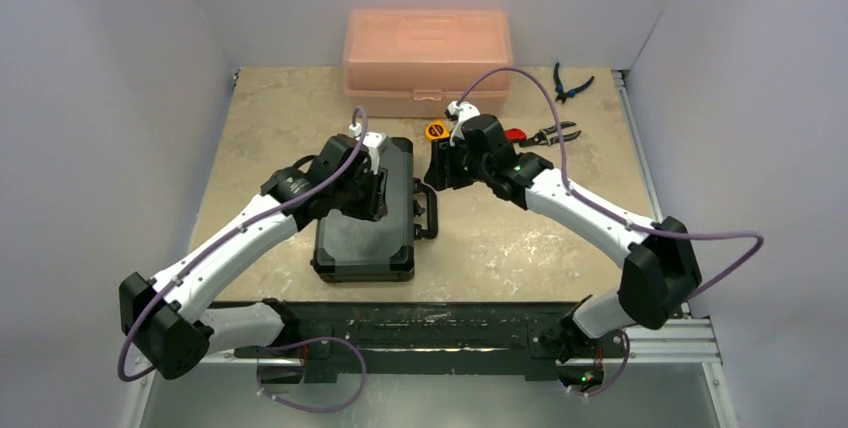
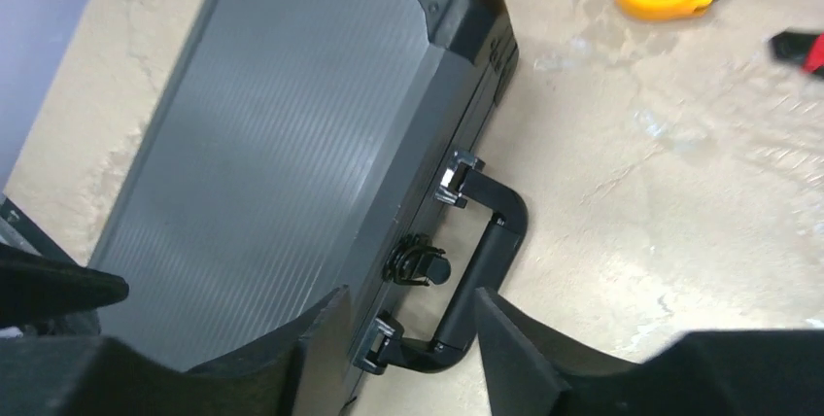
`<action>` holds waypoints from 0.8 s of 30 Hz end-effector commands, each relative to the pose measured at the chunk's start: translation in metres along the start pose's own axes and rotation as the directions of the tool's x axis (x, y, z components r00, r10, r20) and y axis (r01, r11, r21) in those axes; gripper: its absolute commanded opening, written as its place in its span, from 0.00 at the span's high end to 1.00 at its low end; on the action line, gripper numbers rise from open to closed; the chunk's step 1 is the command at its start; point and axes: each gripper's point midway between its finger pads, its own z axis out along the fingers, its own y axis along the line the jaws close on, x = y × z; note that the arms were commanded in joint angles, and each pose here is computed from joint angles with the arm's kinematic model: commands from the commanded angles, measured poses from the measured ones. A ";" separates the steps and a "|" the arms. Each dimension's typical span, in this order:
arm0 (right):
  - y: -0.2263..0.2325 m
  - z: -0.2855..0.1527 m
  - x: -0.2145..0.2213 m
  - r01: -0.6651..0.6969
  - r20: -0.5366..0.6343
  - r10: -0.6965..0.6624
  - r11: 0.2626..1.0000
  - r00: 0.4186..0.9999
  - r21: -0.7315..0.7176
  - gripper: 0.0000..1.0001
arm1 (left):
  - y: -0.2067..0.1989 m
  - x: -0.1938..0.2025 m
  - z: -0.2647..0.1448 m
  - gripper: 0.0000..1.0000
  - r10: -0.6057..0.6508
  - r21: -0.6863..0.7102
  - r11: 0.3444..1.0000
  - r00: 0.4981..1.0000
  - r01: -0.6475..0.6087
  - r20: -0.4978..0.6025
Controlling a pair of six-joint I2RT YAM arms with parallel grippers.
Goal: Pack up texas hold em set
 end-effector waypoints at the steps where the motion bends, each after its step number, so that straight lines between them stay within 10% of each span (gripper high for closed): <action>1: 0.003 -0.036 -0.031 0.018 0.122 -0.021 1.000 0.992 0.024 0.40 | 0.004 -0.024 -0.038 0.62 0.042 -0.030 0.999 0.990 -0.038 0.132; 10: -0.005 -0.100 -0.066 -0.007 0.321 -0.024 0.995 0.947 0.096 0.12 | 0.019 -0.044 -0.102 0.45 0.100 -0.088 0.993 0.931 -0.074 0.351; 24: -0.023 -0.188 -0.092 -0.095 0.588 -0.007 0.985 0.809 0.143 0.07 | 0.066 -0.041 -0.179 0.18 0.132 -0.229 0.973 0.764 0.022 0.631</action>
